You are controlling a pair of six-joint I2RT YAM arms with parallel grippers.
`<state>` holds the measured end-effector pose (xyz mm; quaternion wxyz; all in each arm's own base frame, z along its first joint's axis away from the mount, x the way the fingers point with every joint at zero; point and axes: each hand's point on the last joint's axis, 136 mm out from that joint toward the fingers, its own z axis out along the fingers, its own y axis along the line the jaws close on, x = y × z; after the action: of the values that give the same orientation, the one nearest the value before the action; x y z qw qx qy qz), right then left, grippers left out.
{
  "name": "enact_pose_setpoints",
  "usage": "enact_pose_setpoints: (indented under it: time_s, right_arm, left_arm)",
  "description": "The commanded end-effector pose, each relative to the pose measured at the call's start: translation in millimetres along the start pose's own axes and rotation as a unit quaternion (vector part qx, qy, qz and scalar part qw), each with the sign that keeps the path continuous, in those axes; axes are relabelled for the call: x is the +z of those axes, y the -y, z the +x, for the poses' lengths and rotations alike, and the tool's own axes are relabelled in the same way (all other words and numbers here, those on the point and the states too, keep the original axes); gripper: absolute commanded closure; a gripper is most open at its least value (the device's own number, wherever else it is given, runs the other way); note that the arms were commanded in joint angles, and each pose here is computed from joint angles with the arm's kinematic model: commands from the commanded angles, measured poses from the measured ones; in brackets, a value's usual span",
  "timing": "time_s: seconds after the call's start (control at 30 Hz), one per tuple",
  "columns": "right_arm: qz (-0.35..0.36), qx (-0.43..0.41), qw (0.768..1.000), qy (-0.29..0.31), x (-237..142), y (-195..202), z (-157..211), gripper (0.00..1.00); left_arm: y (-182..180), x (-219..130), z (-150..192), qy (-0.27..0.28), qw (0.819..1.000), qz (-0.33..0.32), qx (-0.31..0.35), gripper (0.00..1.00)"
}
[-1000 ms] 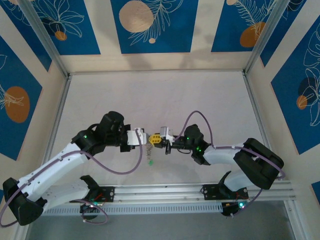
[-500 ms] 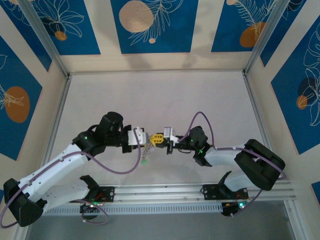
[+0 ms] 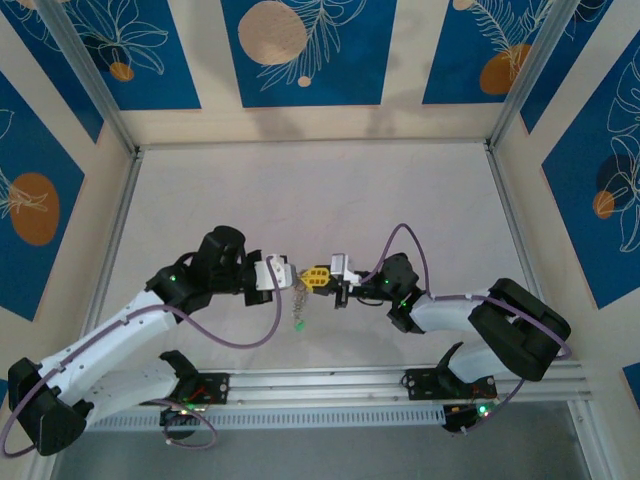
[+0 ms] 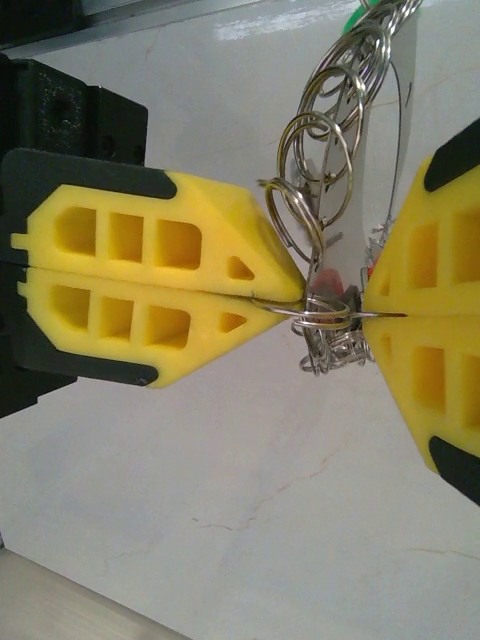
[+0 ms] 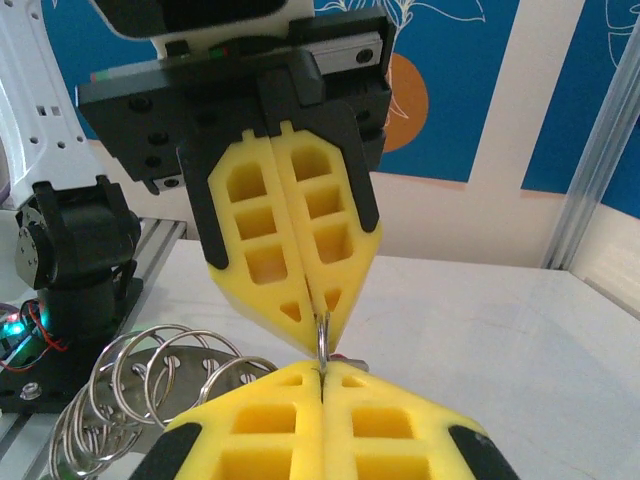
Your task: Put the keys on the keyring
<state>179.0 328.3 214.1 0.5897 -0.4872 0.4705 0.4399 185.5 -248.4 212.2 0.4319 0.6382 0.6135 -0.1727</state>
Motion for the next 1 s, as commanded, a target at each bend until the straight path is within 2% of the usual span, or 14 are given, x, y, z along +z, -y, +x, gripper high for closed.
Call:
enact_pose_setpoints:
  time_s: [0.0,0.17,0.27,0.37,0.7,0.9,0.97]
  right_arm:
    - [0.002,-0.043,0.997,0.061,-5,0,-37,1.0]
    - [0.001,-0.042,0.997,0.063,-4,0,-39,1.0]
    - [0.0,-0.039,0.997,0.064,-3,1,-37,1.0]
    - [-0.003,-0.037,0.997,0.062,-1,0,-36,1.0]
    - [-0.014,-0.039,0.998,0.043,4,-4,-26,1.0]
    - [-0.011,-0.039,0.999,0.034,5,-4,-21,1.0]
    - [-0.005,-0.036,0.999,0.011,6,-2,-13,1.0]
  left_arm:
    - [0,-2,7,-0.003,1.0,-0.005,-0.007,1.0]
    - [3,1,1,0.015,1.0,0.01,-0.016,0.98]
    - [5,1,-8,0.04,0.999,0.02,-0.025,0.84]
    - [2,1,-16,0.063,0.997,0.016,-0.036,0.78]
    - [-4,-4,-27,0.081,0.996,0.007,-0.033,0.85]
    - [-4,-5,-27,0.076,0.997,0.008,-0.023,1.0]
    - [-7,-7,-25,0.061,0.998,0.003,-0.018,1.0]
